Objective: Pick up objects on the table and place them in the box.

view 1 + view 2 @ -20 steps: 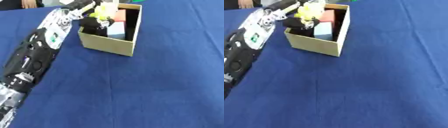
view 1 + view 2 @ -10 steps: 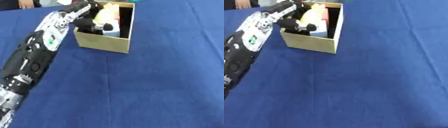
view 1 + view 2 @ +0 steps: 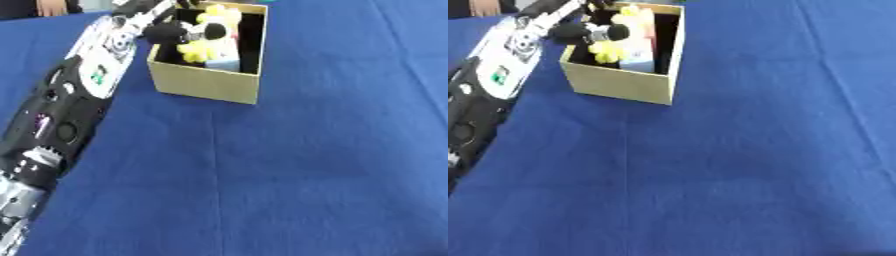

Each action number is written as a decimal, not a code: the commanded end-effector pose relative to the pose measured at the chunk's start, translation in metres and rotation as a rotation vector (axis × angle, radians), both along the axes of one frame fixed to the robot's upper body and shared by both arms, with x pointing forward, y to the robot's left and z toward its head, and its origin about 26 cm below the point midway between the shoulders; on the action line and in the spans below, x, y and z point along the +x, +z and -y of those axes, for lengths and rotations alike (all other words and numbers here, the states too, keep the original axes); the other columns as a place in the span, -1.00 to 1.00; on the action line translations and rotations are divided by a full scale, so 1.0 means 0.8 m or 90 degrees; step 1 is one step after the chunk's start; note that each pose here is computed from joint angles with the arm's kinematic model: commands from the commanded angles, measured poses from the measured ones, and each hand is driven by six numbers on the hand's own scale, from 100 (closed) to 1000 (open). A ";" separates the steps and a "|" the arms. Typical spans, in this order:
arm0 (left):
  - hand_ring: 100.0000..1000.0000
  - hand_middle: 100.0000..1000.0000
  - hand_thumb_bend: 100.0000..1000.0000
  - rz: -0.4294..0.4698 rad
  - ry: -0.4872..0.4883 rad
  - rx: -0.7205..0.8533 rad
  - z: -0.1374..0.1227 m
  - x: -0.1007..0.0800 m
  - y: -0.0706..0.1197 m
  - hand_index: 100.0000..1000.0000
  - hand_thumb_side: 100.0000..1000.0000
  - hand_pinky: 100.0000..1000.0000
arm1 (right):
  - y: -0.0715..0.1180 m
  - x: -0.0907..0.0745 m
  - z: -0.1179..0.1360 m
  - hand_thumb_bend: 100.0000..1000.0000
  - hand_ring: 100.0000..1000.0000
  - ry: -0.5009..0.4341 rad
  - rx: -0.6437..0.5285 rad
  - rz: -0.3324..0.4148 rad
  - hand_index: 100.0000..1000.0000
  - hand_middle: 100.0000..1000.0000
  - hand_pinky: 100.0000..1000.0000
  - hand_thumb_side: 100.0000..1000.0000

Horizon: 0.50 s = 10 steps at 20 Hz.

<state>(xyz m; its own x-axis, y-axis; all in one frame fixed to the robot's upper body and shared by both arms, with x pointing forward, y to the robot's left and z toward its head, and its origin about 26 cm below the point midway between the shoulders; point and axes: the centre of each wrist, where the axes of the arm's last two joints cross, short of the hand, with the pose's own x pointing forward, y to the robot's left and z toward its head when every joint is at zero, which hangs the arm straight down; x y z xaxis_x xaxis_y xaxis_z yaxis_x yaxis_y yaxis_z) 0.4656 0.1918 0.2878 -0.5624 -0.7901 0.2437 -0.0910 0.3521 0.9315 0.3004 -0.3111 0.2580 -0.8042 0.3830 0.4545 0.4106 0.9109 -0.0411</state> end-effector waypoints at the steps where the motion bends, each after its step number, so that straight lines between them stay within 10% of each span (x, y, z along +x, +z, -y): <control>1: 0.61 0.48 0.98 0.038 -0.012 -0.045 -0.004 -0.011 0.028 0.73 1.00 0.49 | 0.009 -0.004 0.001 -1.00 0.38 0.001 -0.005 0.016 0.48 0.24 0.67 0.63; 10: 0.56 0.42 0.65 0.078 -0.044 -0.134 -0.004 -0.039 0.058 0.67 0.96 0.46 | 0.009 -0.005 0.003 -1.00 0.38 -0.004 -0.006 0.018 0.48 0.24 0.66 0.61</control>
